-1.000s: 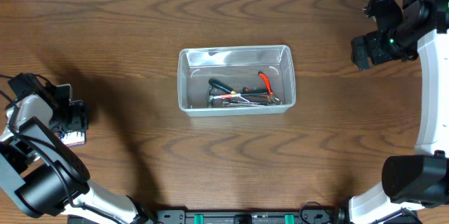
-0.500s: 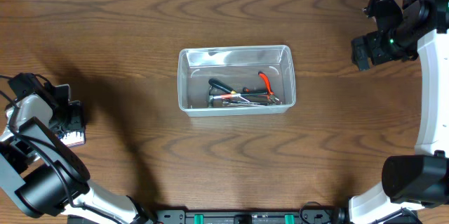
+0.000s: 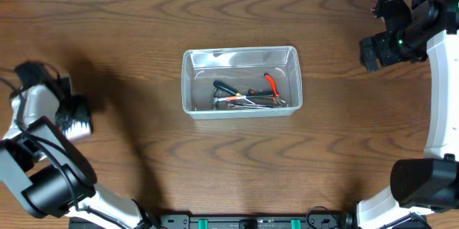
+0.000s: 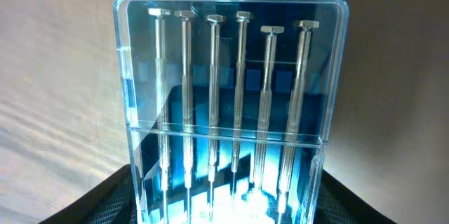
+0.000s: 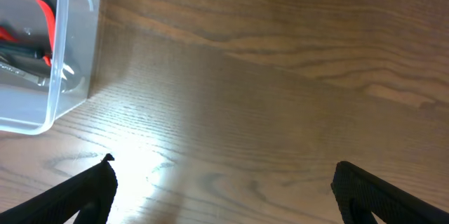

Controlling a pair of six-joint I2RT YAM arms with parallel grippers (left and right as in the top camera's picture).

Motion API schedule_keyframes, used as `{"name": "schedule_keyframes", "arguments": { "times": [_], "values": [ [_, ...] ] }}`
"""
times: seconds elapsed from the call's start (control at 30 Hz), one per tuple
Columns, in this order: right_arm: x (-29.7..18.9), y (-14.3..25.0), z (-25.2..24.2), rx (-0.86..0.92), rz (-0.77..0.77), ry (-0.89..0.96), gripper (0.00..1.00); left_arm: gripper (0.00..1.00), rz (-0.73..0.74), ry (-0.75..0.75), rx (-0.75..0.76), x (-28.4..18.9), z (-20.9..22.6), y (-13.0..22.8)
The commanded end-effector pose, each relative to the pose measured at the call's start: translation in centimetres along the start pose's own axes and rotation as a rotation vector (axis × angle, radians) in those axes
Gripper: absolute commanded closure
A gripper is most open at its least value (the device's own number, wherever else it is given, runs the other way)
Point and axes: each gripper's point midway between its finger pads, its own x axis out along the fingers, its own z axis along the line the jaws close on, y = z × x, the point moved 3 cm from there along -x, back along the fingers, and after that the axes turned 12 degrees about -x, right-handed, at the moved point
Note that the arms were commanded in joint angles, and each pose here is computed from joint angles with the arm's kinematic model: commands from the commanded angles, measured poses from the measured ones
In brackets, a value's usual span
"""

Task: Pack container
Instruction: 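Carry the screwdriver set with the left gripper over the container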

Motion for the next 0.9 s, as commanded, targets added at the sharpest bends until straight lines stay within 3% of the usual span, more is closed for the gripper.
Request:
{"name": "schedule_keyframes", "arguments": {
  "times": [0.0, 0.2, 0.4, 0.63, 0.87],
  "values": [
    [0.1, 0.2, -0.2, 0.015, 0.009, 0.007, 0.01, 0.94, -0.210, 0.037, -0.022, -7.2, -3.5, -4.3],
    [0.1, 0.0, -0.2, 0.019, 0.003, 0.010, 0.01, 0.95, -0.428, 0.171, 0.313, -16.7, -15.1, -4.6],
    [0.1, 0.1, -0.2, 0.019, 0.003, 0.010, 0.01, 0.94, -0.530, 0.291, 0.846, -21.5, -27.1, 2.4],
    [0.1, 0.0, -0.1, 0.019, -0.004, -0.002, 0.01, 0.94, -0.504, 0.344, 1.259, -20.9, -34.7, 10.4],
    [0.1, -0.1, 0.1, 0.019, -0.010, -0.012, 0.01, 0.94, -0.339, 0.333, 1.375, -15.0, -37.2, 13.2]
  ]
}}
